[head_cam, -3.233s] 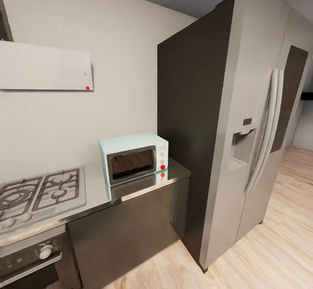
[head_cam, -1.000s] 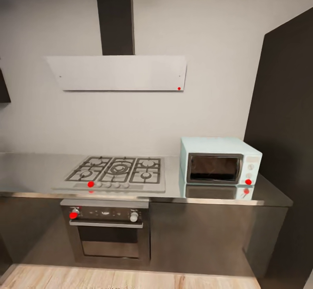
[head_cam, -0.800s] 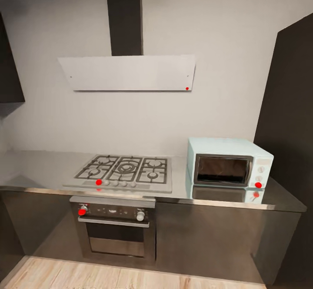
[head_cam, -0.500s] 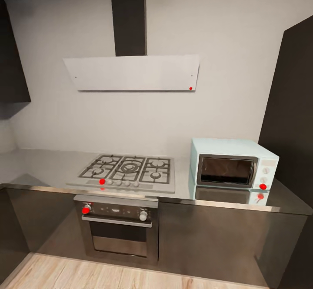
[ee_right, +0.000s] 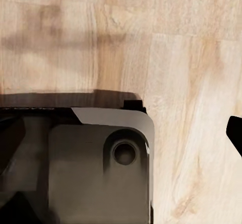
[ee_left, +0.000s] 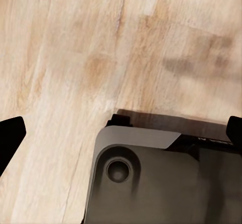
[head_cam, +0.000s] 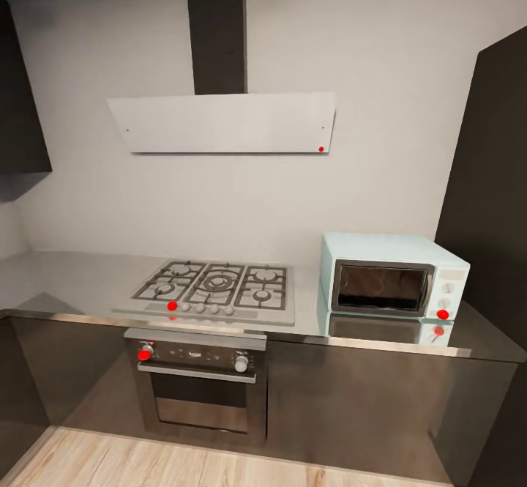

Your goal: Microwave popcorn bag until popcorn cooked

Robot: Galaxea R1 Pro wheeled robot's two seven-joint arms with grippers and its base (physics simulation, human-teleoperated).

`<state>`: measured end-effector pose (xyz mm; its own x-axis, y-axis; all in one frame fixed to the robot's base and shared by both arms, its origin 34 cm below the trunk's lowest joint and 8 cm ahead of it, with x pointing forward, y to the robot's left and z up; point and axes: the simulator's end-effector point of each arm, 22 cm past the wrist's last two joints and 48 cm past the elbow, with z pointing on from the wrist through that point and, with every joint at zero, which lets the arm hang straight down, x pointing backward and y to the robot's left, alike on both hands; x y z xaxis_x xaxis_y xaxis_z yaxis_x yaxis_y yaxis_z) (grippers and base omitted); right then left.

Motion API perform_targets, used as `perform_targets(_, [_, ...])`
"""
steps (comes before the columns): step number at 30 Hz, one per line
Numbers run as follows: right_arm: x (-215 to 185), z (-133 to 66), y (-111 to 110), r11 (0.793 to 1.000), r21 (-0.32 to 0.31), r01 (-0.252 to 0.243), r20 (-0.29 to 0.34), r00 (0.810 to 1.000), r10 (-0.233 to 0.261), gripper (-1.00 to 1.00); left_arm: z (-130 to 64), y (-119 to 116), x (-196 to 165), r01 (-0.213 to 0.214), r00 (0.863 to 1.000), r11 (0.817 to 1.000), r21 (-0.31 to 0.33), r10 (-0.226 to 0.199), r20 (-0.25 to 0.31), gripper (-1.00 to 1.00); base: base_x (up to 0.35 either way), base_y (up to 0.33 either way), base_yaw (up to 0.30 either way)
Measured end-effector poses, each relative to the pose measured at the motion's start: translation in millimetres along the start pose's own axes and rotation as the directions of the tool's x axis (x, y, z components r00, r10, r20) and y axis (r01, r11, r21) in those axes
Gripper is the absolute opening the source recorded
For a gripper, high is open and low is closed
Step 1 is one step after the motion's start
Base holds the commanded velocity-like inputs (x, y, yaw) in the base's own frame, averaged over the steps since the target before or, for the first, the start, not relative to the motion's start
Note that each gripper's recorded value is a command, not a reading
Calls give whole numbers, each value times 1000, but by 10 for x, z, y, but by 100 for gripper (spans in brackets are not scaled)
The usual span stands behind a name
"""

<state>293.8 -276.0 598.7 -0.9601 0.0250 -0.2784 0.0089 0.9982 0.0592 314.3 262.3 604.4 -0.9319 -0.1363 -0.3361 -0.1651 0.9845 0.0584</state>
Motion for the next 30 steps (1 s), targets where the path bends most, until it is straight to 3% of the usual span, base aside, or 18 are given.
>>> perform_targets(18, [-4, 7, 82, 1000, -10, -10, 2, 1000, 10, 100, 0, 1, 0, -3, 1000, 1000, 0, 3, 0, 100, 0, 0, 0])
perform_targets(23, [-3, 2, 51, 1000, -18, 9, -8, 1000, -9, 100, 0, -1, -2, -4, 1000, 1000, 1, 4, 0, 100, 0, 0, 0])
perform_targets(24, [-56, 1, 24, 1000, -15, 11, 3, 1000, -11, 100, 0, -1, 0, -4, 1000, 1000, 1, 4, 0, 100, 0, 0, 0])
perform_targets(26, [-531, -12, 2, 1000, -10, 21, 98, 995, -20, 100, -3, -24, 15, 0, 1000, 1000, 4, 1, -4, 100, 0, 0, 0])
perform_targets(28, [-1288, -127, 34, 999, -12, 33, 233, 972, -30, 100, -6, -61, 24, 6, 1000, 1000, 9, -6, -7, 100, 0, 0, 0])
perform_targets(30, [-1946, -340, 91, 999, -17, 41, 317, 948, -34, 100, -8, -81, 26, 11, 1000, 1000, 12, -11, -7, 100, 0, 0, 0])
